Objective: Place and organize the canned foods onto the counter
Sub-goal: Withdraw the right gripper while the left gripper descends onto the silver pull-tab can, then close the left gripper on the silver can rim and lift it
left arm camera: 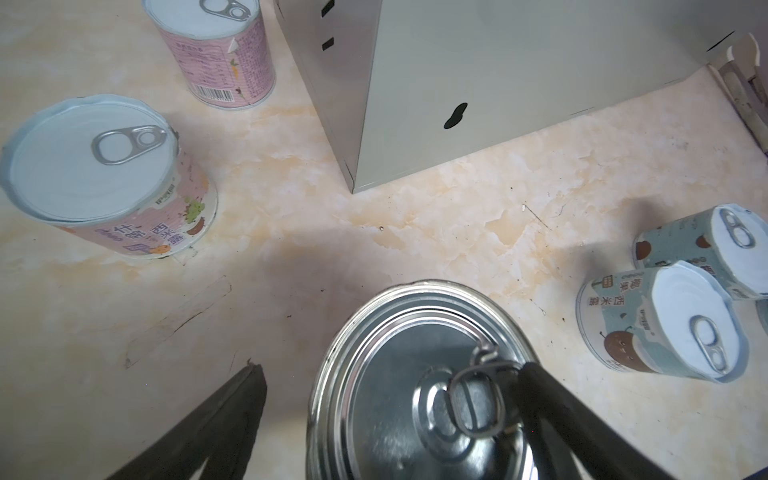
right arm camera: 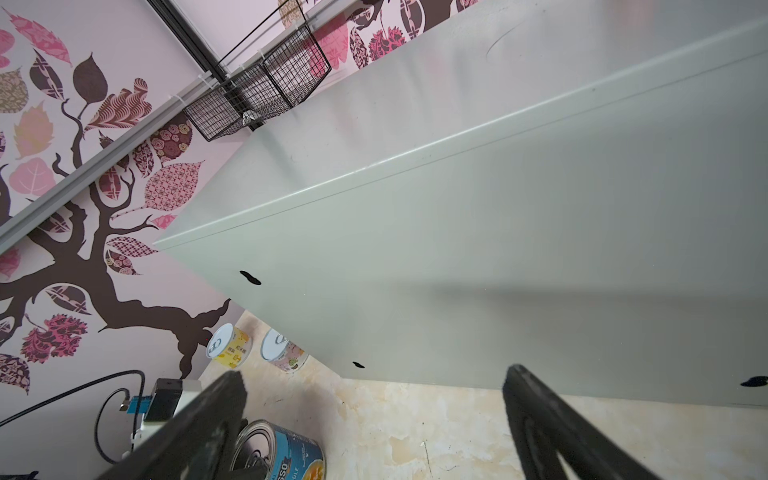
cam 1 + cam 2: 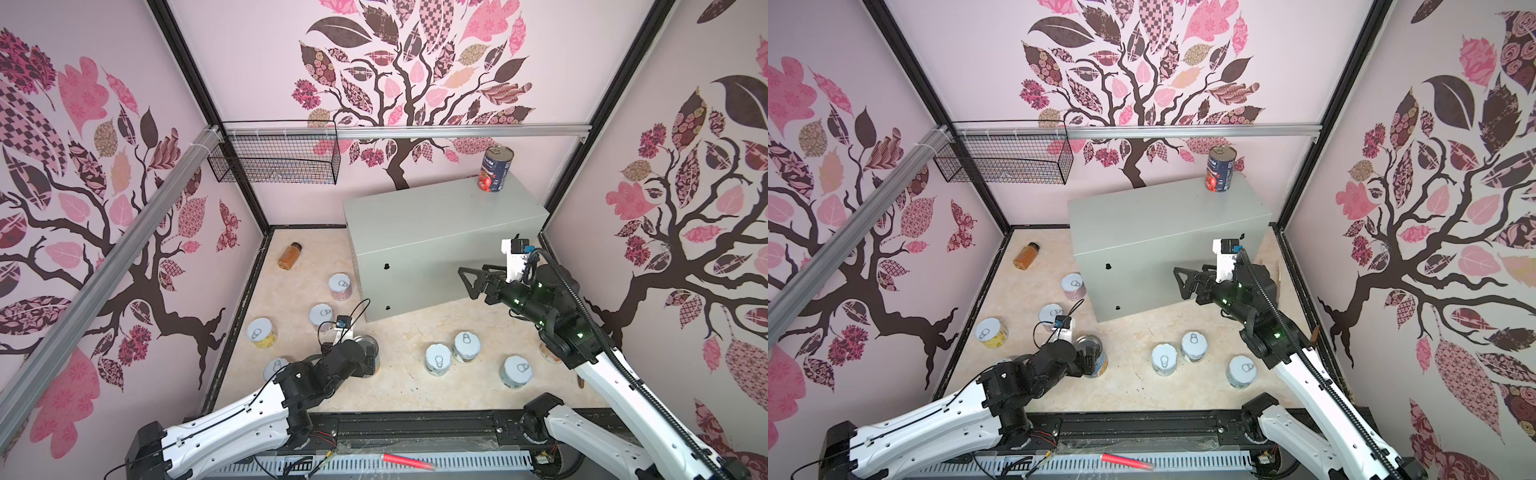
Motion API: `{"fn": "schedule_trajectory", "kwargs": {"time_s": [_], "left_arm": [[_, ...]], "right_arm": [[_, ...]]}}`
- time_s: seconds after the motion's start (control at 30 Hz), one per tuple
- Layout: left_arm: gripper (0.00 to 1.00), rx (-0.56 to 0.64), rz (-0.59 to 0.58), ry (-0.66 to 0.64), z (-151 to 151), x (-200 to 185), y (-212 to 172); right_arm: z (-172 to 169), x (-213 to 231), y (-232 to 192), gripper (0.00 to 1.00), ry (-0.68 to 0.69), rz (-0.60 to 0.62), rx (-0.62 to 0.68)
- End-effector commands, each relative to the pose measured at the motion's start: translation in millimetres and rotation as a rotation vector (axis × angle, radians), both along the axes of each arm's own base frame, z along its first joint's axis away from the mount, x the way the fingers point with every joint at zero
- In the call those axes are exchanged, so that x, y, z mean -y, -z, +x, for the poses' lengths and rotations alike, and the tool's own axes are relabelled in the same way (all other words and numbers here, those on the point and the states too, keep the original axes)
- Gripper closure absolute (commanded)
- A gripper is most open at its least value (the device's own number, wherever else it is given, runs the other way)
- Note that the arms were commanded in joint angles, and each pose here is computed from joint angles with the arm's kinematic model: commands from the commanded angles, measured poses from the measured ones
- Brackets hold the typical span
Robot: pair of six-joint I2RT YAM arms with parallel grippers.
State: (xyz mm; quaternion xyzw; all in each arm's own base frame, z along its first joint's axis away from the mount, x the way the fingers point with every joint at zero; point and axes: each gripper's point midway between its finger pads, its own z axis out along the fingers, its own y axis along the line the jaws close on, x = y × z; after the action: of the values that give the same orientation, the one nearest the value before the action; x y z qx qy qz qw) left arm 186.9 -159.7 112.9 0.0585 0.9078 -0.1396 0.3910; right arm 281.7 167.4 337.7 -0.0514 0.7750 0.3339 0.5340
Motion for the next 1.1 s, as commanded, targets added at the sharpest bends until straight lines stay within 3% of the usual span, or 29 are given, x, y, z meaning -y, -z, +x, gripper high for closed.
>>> {"fn": "schedule_trajectory", "kwargs": {"time_s": [0.0, 0.43, 0.73, 1.07], "left_arm": [[0.02, -0.03, -0.017, 0.088, -9, 14, 16], [0.02, -0.016, -0.134, 0.16, -2, 54, 11], [0.02, 0.032, -0.118, 0.183, 15, 77, -9], [0.02, 0.063, -0.121, 0.157, 12, 62, -28]], "right_arm": [[3, -1, -4, 0.0, 0.004, -0.006, 0.018], [9, -3, 1, 0.0, 0.014, -0.025, 0.007], [11, -4, 7, 0.0, 0.015, -0.033, -0.002], [12, -5, 4, 0.0, 0.009, -0.033, 0.006]]}}
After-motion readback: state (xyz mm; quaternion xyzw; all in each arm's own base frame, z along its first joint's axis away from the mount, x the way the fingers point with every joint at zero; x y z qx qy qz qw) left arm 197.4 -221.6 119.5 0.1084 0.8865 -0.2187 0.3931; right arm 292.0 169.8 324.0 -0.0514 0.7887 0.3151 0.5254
